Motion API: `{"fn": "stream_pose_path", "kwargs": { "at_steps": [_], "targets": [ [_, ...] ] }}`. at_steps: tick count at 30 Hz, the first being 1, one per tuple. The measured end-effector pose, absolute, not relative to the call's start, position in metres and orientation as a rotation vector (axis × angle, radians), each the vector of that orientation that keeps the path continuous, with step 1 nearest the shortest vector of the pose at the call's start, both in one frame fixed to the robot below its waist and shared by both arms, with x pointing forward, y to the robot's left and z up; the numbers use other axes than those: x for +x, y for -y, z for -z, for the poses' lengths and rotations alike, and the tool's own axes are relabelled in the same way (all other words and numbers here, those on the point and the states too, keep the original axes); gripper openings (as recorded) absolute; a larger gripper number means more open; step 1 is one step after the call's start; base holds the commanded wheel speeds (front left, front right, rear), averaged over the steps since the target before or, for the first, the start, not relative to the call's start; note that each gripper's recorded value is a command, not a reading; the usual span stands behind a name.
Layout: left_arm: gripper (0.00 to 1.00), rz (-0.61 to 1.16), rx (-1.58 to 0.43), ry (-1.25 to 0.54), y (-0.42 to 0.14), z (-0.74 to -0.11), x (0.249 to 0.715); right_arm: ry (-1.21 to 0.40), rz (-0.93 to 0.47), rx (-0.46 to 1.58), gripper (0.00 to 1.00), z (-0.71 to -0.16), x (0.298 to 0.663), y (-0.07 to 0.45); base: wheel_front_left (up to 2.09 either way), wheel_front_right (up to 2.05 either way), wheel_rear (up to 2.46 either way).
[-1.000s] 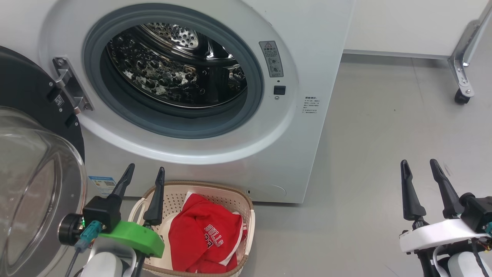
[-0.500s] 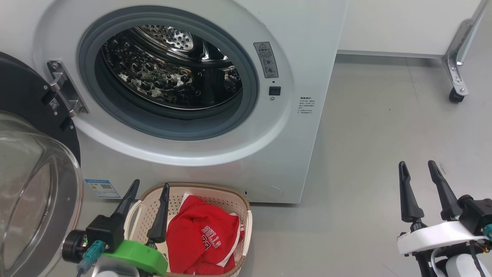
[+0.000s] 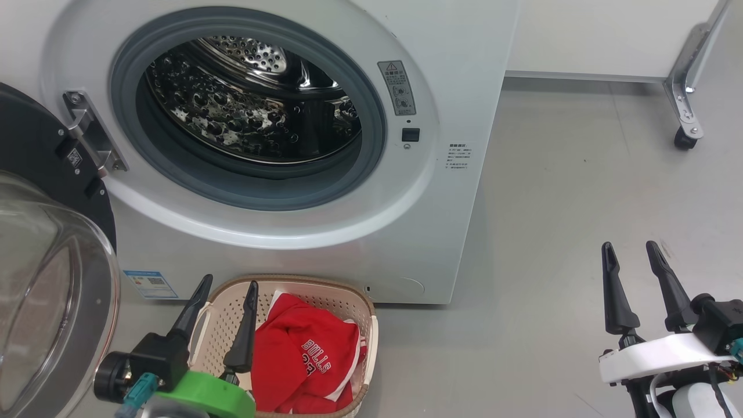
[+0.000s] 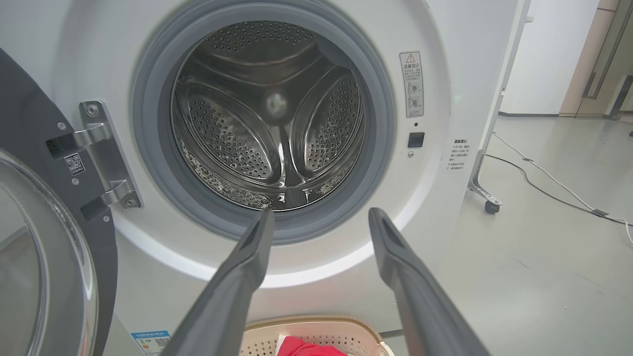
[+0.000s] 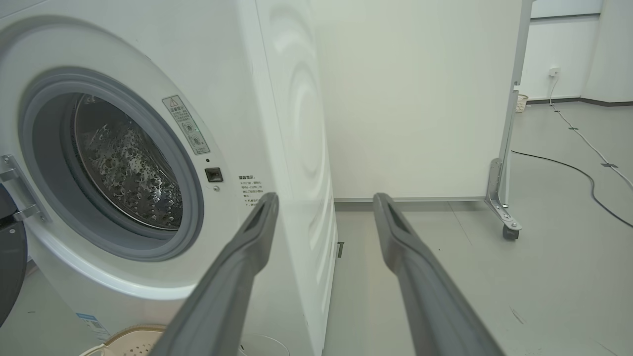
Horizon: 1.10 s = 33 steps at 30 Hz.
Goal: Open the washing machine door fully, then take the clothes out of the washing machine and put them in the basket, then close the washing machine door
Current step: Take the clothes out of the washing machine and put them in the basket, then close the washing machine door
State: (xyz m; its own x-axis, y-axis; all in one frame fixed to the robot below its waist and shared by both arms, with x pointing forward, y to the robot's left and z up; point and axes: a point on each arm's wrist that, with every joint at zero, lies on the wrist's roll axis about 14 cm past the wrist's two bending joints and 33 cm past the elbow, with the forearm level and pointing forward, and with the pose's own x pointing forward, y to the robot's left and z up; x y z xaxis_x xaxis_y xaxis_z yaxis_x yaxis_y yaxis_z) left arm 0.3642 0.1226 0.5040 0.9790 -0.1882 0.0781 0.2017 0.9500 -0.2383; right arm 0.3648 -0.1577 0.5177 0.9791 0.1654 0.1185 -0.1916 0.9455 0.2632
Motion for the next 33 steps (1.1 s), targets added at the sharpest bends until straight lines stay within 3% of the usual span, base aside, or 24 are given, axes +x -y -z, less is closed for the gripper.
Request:
{"fn": "stream_pose_path", "kwargs": {
  "at_steps": [33],
  "targets": [
    [1.0,0.21,-0.254,0.071,-0.1191,-0.509,0.3592,0.09,-0.181,0.28,1.0,-0.5155,0.3662,0.1567,-0.07,0.07,0.0]
  ]
}}
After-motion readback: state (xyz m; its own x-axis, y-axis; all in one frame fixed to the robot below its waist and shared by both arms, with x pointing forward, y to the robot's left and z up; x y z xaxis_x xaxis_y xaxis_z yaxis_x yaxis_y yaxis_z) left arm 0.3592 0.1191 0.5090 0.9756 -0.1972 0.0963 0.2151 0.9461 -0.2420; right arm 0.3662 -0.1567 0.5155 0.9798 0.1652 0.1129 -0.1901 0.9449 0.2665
